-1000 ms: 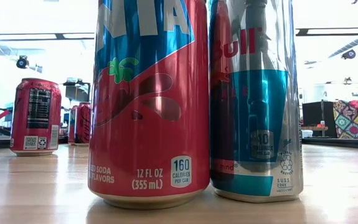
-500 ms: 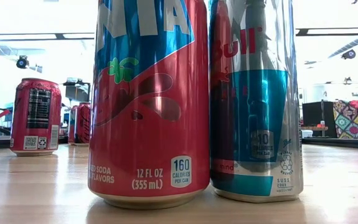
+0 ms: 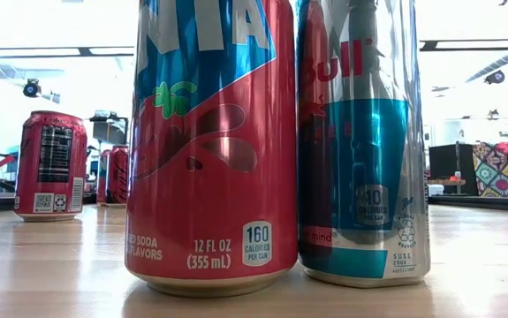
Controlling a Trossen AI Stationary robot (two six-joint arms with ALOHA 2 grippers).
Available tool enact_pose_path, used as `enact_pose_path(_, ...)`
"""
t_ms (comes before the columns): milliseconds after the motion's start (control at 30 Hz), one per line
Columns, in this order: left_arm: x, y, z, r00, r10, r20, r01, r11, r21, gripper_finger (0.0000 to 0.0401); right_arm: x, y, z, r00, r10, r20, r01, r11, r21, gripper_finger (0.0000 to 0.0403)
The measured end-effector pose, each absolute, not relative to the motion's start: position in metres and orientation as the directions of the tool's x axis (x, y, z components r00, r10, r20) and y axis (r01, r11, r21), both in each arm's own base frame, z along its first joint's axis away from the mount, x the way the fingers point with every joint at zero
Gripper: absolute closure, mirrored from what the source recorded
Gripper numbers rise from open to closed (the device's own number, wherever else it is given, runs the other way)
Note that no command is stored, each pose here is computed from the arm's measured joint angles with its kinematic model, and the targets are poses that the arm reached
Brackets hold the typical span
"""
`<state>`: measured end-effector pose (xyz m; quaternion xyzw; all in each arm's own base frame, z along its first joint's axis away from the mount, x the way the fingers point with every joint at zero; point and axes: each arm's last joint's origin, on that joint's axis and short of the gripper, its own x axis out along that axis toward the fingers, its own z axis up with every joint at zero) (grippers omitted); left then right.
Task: Place canned beverage on shelf
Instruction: Put the left white pink can aligned with the other white pink soda can on the shelf
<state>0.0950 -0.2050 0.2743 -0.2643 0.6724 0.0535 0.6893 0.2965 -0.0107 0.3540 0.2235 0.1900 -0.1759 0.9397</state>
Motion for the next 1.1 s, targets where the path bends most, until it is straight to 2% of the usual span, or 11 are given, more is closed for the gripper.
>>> enact_pose_path(200,0.099,-0.215,0.261,0.056,-0.23,-0.971,-0.431,0.872,-0.232,0.0073,0.297,-0.011,0.355,0.87,-0.246,-0.428,0.413,0.838,0.357,0.0074)
enact_pose_path(467,0.1,-0.216,0.258,0.036,-0.227,-0.973,-0.434,0.874,-0.22,0.0156,0.297,-0.011,0.364,0.881,-0.246,-0.404,0.403,0.837,0.37,0.0074)
enact_pose_path(733,0.096,-0.204,0.277,0.071,-0.294,-0.953,-0.476,0.83,-0.291,0.0156,0.298,-0.01,0.365,0.885,-0.226,-0.406,0.371,0.87,0.324,0.0074)
enact_pose_path(1100,0.097,-0.184,0.349,0.144,-0.292,-0.946,-0.361,0.874,-0.325,0.015,0.314,-0.005,0.362,0.931,-0.078,-0.357,0.244,0.86,0.448,0.0074)
